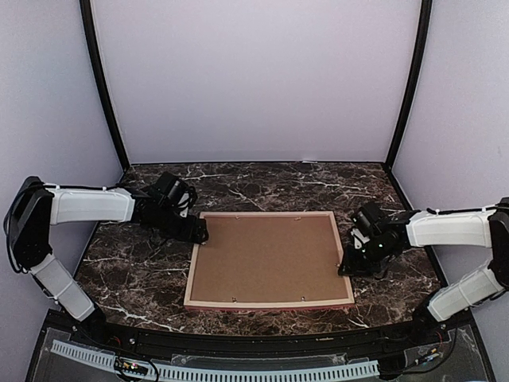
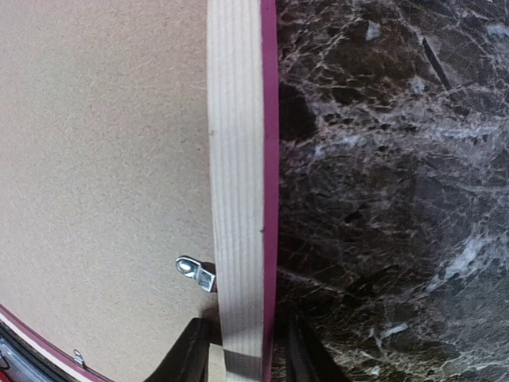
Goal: Put the photo into the frame
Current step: Pick up the photo frame from the center of the board.
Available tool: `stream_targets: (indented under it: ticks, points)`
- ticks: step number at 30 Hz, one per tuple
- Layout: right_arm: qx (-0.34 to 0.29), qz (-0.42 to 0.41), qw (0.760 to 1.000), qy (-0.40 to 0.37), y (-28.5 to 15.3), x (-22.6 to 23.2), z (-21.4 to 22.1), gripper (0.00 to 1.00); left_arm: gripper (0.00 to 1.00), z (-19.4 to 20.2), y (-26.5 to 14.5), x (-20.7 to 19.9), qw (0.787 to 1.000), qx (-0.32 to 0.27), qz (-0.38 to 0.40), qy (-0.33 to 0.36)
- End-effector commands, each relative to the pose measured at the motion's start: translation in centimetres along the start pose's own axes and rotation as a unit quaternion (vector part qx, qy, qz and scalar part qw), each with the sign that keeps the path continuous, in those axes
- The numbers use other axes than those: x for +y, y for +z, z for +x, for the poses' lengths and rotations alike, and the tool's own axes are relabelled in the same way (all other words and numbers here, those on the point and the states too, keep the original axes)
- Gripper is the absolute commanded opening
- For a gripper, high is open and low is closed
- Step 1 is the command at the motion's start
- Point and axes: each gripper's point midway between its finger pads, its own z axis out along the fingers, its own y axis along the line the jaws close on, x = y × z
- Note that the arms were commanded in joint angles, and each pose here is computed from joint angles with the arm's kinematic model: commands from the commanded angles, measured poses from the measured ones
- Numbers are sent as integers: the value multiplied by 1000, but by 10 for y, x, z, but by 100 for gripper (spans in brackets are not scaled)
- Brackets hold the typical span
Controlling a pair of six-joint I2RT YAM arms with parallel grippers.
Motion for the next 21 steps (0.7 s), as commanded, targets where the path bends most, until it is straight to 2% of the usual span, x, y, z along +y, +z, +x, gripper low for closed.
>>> stream_targets:
  ticks: [1, 6, 11, 21]
  points:
    - [44, 32, 998, 13, 8, -18, 29, 27, 89, -18, -28, -19, 997, -60, 54, 23]
    - [27, 39, 999, 7, 13, -12, 10, 14, 89, -26, -47, -54, 985, -104, 120, 59]
    - [9, 54, 998, -7, 22, -6, -19, 7, 89, -16, -59, -106, 967, -126, 159, 158]
    - [-27, 2, 999, -28, 24, 33, -93, 0, 89, 20, -42, -182, 919, -121, 149, 346]
